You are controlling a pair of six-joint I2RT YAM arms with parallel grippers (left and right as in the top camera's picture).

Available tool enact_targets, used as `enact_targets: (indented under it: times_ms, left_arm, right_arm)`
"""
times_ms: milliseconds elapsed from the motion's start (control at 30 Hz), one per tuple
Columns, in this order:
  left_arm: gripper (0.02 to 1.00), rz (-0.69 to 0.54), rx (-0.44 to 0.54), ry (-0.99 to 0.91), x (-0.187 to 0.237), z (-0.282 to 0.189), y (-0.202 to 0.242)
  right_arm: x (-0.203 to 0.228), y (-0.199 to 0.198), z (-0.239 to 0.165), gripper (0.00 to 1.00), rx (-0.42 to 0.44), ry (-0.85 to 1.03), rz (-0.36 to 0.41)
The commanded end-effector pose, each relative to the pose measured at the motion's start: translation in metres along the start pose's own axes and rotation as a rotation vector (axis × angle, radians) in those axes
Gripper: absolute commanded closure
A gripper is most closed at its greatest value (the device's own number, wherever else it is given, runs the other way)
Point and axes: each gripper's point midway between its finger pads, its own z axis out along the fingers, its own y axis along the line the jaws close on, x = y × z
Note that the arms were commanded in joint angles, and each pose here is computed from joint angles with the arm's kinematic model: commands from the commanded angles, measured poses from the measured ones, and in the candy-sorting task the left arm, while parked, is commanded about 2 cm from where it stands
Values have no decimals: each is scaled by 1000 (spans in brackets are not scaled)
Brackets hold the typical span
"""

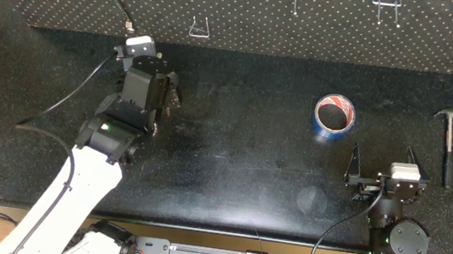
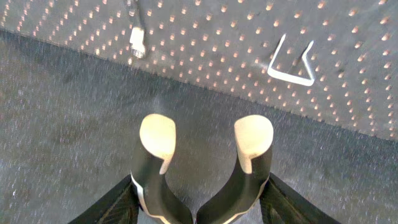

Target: Place Tools Onto Pegboard

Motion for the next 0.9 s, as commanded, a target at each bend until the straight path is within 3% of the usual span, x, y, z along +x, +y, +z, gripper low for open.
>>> enact_targets:
  times_ms: [33, 233, 500, 900]
  left_arm:
    - [989, 8, 40, -238, -57, 18, -26]
    - [991, -91, 174, -451, -104, 33, -65]
    - [991, -151, 230, -577, -139, 20, -76]
    - [991, -100, 212, -474, -103, 73, -86]
  right_arm:
    - [1, 2, 0, 25, -10, 3, 4]
    - [1, 2, 0, 25, -11, 2, 4]
    - [1, 2, 0, 25, -11, 2, 4]
    - [1, 2, 0, 25, -10, 2, 4]
